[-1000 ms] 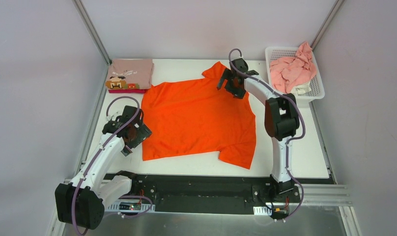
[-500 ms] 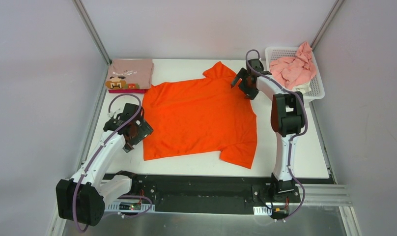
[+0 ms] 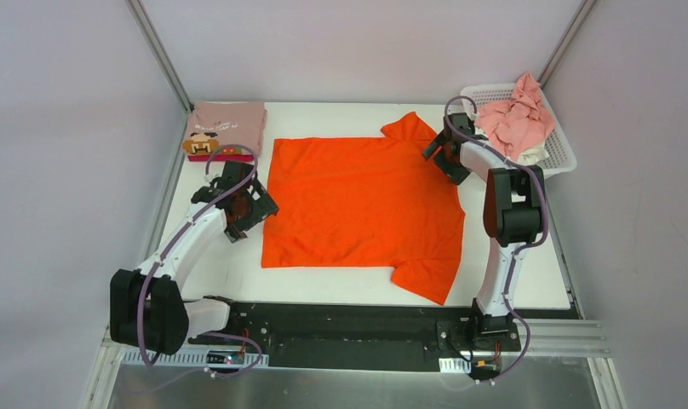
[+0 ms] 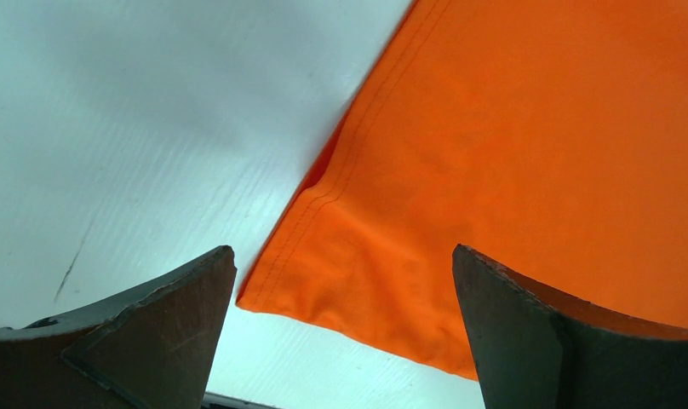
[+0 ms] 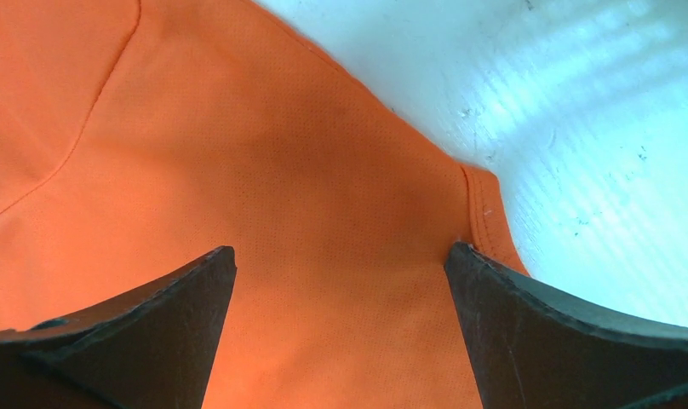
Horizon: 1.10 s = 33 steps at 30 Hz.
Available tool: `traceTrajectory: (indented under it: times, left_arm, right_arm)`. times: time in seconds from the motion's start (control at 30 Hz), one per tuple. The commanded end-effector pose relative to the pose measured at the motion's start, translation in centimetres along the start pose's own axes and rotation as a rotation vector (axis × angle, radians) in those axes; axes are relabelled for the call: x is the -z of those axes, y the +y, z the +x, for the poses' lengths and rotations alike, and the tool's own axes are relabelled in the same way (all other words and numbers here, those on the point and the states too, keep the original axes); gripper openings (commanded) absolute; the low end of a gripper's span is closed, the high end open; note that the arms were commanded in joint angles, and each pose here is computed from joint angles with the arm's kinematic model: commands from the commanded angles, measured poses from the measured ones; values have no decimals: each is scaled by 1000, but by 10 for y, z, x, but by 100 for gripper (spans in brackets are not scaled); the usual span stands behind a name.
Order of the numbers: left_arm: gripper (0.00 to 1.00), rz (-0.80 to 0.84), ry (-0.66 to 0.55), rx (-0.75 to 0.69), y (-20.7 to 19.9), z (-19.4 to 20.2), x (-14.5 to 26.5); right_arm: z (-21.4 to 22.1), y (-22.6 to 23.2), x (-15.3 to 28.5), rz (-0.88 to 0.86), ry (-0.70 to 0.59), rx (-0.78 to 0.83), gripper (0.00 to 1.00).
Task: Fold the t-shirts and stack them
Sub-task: Flatten out the tshirt, then grab the side of the flattened tshirt closest away from the robot with both arms
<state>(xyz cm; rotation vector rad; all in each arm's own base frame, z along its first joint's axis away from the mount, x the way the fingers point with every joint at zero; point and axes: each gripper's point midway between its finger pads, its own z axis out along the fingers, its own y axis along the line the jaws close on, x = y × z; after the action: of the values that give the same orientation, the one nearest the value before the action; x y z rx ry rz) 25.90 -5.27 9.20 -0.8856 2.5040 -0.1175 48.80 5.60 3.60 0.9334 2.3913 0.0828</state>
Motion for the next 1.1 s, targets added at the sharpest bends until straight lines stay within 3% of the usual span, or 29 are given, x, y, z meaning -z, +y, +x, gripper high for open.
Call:
traceTrajectory:
  times: [0.0, 0.17, 0.4, 0.47, 0.6, 0.73, 0.9, 1.07]
  left_arm:
    - [99, 84, -6, -38, -27, -14, 3]
    - [99, 58, 17, 2, -8, 2, 11]
    - [99, -99, 63, 138, 62, 55, 21]
    - [99, -89, 106, 169, 70, 74, 19]
    - [85, -67, 159, 213, 76, 98, 15]
    - [71, -79, 142, 217, 77, 98, 13]
    - [67, -68, 116, 248, 66, 94, 0]
    - [54, -60, 120, 266, 55, 94, -14]
  right_arm:
    - [0, -24, 4, 81, -18, -3, 100]
    - [-3, 22, 38, -65, 26, 78, 100]
    - [-11, 60, 146, -185, -127, 199, 100]
    - [-7, 53, 166, -196, -145, 185, 100]
    - [12, 20, 187, -186, -151, 136, 100]
    - [44, -20, 194, -195, -142, 92, 100]
    - [73, -64, 205, -229, -158, 29, 100]
    - [85, -89, 216, -249, -176, -7, 100]
